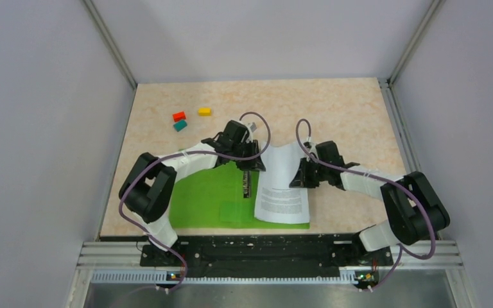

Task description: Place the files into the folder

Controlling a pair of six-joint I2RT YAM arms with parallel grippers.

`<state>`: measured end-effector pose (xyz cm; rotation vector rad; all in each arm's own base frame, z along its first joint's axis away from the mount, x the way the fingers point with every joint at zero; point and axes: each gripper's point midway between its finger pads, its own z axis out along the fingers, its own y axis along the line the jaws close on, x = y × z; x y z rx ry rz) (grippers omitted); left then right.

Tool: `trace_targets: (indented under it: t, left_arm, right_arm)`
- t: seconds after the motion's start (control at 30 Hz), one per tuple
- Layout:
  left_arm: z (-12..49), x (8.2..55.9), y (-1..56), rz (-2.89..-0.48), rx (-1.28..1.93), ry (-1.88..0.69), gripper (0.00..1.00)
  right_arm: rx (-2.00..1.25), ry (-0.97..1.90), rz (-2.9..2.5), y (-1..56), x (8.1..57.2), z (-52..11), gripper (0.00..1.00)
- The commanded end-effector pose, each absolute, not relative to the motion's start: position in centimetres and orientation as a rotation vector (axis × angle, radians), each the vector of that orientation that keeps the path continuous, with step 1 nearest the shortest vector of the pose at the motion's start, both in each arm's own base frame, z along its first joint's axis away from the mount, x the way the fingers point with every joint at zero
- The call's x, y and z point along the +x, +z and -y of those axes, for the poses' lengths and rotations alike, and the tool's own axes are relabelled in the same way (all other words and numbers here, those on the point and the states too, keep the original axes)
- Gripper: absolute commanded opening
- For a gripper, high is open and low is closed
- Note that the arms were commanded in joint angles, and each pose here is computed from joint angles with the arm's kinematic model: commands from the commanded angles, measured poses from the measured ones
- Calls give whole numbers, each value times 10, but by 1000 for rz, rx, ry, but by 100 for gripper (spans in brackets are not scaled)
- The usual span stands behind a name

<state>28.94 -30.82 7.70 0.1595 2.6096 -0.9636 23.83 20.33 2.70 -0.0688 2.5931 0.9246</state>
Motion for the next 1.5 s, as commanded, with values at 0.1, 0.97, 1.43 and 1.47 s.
trace_targets:
  t: [0.1,0.97,1.43,1.47]
  left_arm:
    - [295,286,84,-2584,176,-908,28]
    - [261,291,102,-2540,165,-714,55]
    - [226,289,84,-2574,-12,-632,43]
    - [223,288,80,-2582,-28,-624,41]
  right_arm:
    - [-196,937,-2480,55,258,-229,0]
    - [-229,905,-2506,41,257,-236,0]
    - [-199,886,-2504,33,249,-228,0]
    - [-197,885,-2503,33,248,-228,0]
